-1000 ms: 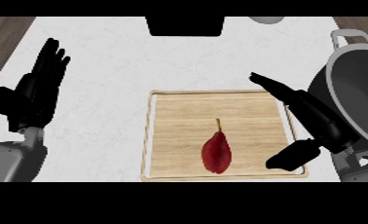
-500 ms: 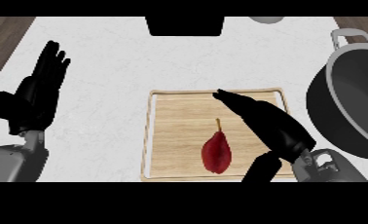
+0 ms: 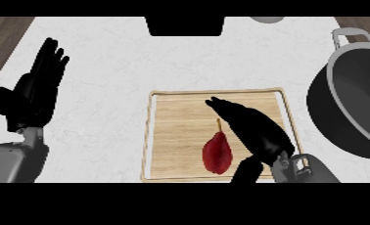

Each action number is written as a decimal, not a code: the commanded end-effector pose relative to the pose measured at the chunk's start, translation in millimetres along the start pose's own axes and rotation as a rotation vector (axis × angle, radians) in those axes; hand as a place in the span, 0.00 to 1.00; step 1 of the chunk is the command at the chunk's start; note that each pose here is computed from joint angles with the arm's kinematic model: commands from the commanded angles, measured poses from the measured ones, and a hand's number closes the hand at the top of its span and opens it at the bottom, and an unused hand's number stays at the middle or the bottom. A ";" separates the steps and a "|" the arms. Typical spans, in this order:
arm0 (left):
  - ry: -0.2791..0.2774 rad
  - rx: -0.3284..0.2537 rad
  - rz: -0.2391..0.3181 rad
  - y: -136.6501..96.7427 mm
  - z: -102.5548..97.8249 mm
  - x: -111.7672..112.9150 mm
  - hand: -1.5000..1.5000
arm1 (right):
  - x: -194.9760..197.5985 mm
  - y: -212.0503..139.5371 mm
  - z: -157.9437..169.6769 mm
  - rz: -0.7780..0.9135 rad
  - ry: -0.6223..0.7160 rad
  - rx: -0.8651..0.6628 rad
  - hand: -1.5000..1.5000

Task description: Pick the pear from the tray and place it in the pot

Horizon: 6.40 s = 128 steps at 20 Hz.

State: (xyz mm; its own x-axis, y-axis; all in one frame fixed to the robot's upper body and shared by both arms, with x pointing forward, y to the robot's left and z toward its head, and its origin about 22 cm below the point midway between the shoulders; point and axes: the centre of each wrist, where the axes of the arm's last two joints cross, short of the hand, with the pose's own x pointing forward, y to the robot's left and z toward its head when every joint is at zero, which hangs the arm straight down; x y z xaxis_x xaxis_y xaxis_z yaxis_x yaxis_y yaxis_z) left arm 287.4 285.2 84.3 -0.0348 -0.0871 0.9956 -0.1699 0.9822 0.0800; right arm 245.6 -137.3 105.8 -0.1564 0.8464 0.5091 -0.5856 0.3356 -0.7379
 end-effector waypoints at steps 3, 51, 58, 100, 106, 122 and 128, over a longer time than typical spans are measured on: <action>0.005 0.015 0.011 -2.0 -4.5 2.5 0.50 | -15.8 9.1 2.8 0.035 0.076 -0.008 0.00; 0.012 0.031 -0.003 -1.0 7.2 -8.3 0.50 | 49.7 96.5 72.5 -0.028 0.020 -0.480 1.00; 0.008 0.023 0.014 -0.4 7.6 -5.8 0.50 | 40.1 54.1 118.5 -0.049 0.057 -0.901 1.00; -0.005 -0.006 -0.004 -8.5 -6.5 -0.4 0.50 | -264.8 -74.5 57.5 -0.074 0.520 -1.091 1.00; -0.008 -0.016 0.015 -16.2 -2.1 5.4 0.50 | -262.9 -78.5 45.4 -0.250 0.403 -0.930 0.00; -0.007 0.014 -0.010 -3.6 2.8 6.3 0.50 | -325.8 -82.6 122.7 -0.705 0.066 -1.237 0.00; 0.007 0.004 0.005 -3.8 3.8 -16.6 0.50 | -361.9 -82.9 183.7 -0.733 0.043 -1.221 0.00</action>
State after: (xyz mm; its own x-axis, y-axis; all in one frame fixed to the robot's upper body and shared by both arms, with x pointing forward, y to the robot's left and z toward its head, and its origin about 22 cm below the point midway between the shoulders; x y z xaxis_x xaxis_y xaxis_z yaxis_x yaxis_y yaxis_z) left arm 284.6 283.2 81.5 -0.0377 -0.0831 0.9958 -0.1722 0.9822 0.0754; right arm 227.5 -519.9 69.7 -0.0660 0.3659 0.9283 0.5159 0.8088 -0.2822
